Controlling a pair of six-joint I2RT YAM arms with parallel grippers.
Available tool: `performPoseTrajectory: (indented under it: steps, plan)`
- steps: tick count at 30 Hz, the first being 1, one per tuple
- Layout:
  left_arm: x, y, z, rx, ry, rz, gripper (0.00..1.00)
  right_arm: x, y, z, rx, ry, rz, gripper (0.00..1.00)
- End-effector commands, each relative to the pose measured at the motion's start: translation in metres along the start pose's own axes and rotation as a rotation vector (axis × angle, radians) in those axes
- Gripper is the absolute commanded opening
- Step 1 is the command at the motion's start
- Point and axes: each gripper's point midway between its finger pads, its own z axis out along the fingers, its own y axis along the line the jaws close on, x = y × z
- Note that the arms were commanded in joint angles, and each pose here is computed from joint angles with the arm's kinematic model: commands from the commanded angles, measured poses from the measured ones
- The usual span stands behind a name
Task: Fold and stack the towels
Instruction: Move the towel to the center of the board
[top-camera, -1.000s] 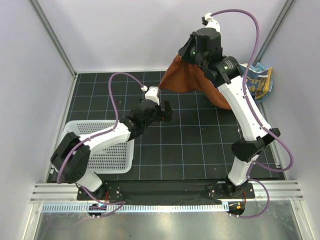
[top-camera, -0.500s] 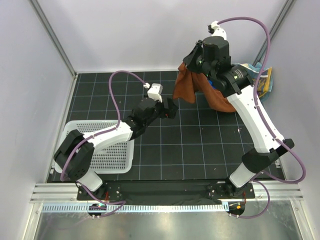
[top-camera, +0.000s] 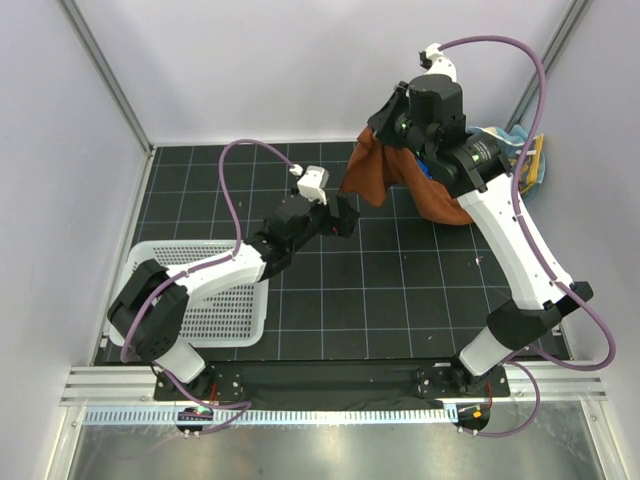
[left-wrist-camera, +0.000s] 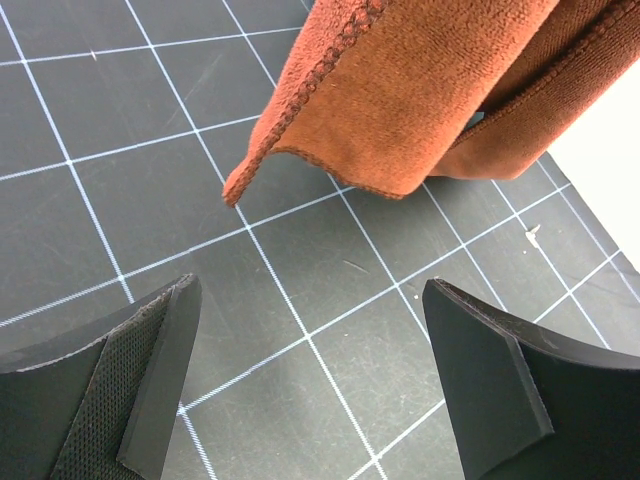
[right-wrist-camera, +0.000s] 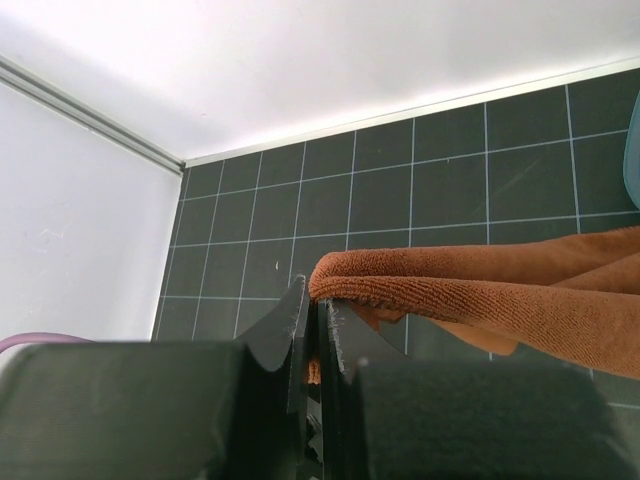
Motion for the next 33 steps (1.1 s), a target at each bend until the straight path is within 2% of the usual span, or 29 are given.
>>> performPoseTrajectory:
  steps: [1,16,27,33]
  plan:
    - [-0.049,-0.014,-0.004,0.025,-0.13,0.027,0.96,-0.022,0.014,-0.022,-0.058,-0.064,0.029,0.01]
    - [-0.057,-0.016,0.007,0.03,-0.137,0.106,0.87,-0.026,0.017,-0.028,-0.075,-0.07,0.037,0.01]
    - [-0.061,-0.008,0.018,-0.026,-0.146,0.145,0.78,-0.032,0.019,-0.035,-0.083,-0.077,0.038,0.01]
    - [-0.06,-0.005,0.02,-0.037,-0.149,0.152,0.7,-0.04,0.022,-0.044,-0.098,-0.092,0.045,0.01]
